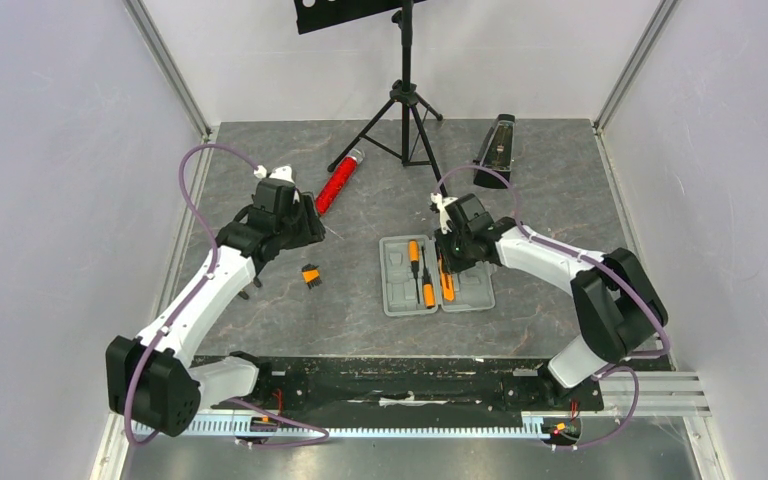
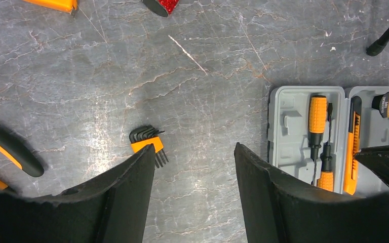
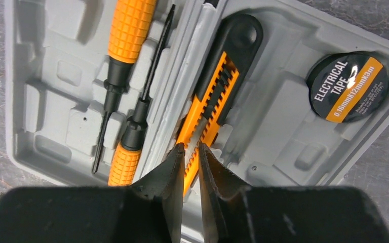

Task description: Pack the tool kit

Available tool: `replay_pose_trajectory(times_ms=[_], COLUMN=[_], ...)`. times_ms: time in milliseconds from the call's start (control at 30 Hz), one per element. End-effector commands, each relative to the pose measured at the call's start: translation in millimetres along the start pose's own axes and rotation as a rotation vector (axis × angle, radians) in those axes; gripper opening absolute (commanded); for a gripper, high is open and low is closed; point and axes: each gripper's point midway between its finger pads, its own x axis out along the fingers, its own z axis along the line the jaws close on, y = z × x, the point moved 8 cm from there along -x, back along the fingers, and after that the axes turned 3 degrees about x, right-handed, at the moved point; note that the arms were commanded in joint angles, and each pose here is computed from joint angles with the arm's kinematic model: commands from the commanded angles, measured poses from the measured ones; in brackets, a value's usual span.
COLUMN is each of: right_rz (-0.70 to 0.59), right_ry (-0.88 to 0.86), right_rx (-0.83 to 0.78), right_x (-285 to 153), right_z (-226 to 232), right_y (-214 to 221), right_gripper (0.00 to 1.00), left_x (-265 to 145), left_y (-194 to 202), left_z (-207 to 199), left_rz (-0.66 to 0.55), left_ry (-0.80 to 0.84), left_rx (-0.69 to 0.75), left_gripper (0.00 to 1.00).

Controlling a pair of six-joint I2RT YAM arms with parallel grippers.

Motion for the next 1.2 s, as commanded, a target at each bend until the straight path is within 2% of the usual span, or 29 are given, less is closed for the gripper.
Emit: replay_pose_trajectory(times_ms=[0, 333, 467, 567, 767, 1167], right_rz=[-0.001, 0.06, 0.042, 0.004, -0.035, 0.026], right_ry=[0.054, 0.056, 0.09, 0.107, 0.094, 0.047], right_rx=[0.014, 0.002, -0.016, -0.025, -0.027, 0.001], right_x=[0, 12, 5, -7, -21, 0], right_z=[-1, 3, 2, 3, 9, 10], right_y=[-7, 4, -6, -20, -34, -18], right_gripper=[0.18, 0.18, 0.19, 0.27, 0.3, 0.31], left_x=[-8, -10, -10, -10, -11, -13], left_y=[-8, -8, -8, -8, -8, -8], left_z=[5, 4, 4, 4, 5, 5], left_rz=[-0.066, -0.071, -0.074, -0.075, -0.076, -0.085], left_ry=[-0.006, 0.004, 0.002, 0.001, 0.001, 0.007], left_rx=[0.049, 0.052, 0.053, 0.055, 0.055, 0.054], left_gripper=[0.65, 0.65, 0.65, 0.65, 0.65, 0.66])
